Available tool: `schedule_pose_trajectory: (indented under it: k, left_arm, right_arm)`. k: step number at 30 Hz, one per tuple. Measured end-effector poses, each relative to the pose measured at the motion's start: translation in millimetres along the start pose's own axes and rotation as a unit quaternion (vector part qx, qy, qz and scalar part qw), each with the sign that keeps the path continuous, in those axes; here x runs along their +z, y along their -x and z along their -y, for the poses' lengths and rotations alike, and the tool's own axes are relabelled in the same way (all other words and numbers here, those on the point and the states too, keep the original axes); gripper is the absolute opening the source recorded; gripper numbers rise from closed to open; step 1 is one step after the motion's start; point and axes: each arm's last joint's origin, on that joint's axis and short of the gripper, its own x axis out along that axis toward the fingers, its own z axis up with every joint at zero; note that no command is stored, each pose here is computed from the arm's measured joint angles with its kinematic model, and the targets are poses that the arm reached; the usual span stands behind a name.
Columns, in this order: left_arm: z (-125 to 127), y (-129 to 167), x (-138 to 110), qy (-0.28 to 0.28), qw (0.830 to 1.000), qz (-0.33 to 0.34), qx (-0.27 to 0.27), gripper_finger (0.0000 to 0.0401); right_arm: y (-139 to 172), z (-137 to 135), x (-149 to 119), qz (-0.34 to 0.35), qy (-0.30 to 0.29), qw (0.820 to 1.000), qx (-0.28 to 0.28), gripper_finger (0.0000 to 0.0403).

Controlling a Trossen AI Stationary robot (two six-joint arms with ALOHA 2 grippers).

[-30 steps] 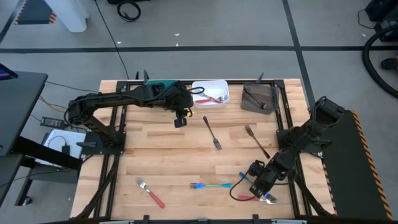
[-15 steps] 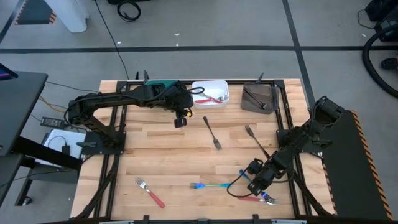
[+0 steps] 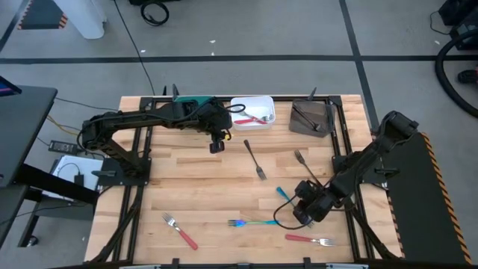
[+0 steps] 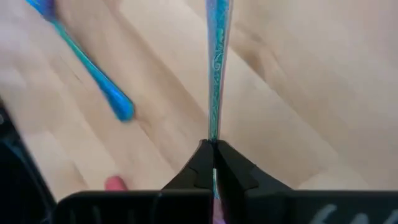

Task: Sort silverware by color (type)
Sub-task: Put the iridescent blue fork into the green bin

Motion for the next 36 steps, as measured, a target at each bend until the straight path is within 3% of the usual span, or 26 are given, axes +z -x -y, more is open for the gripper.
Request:
schedule_pose_trajectory:
  k: [10, 20, 28, 36]
  left_arm:
    - [0, -4, 0, 0.013, 1.0, -0.005, -0.001, 0.0119]
    - [0, -36, -1, -0.008, 1.0, -0.02, -0.002, 0.0119]
    - [2, -54, 9, -0.052, 0.995, 0.047, -0.065, 0.0119]
    - [-3, -54, 29, -0.043, 0.984, 0.156, -0.068, 0.0119]
  right_arm:
    - [19, -3, 35, 0.108, 0.069, 0.991, 0.025, 0.0005]
    - [37, 3, 81, 0.231, 0.163, 0.959, -0.014, 0.0002]
    - [62, 9, 124, 0.337, 0.253, 0.906, -0.049, 0.0]
    - [99, 6, 150, 0.451, 0.344, 0.821, -0.058, 0.0]
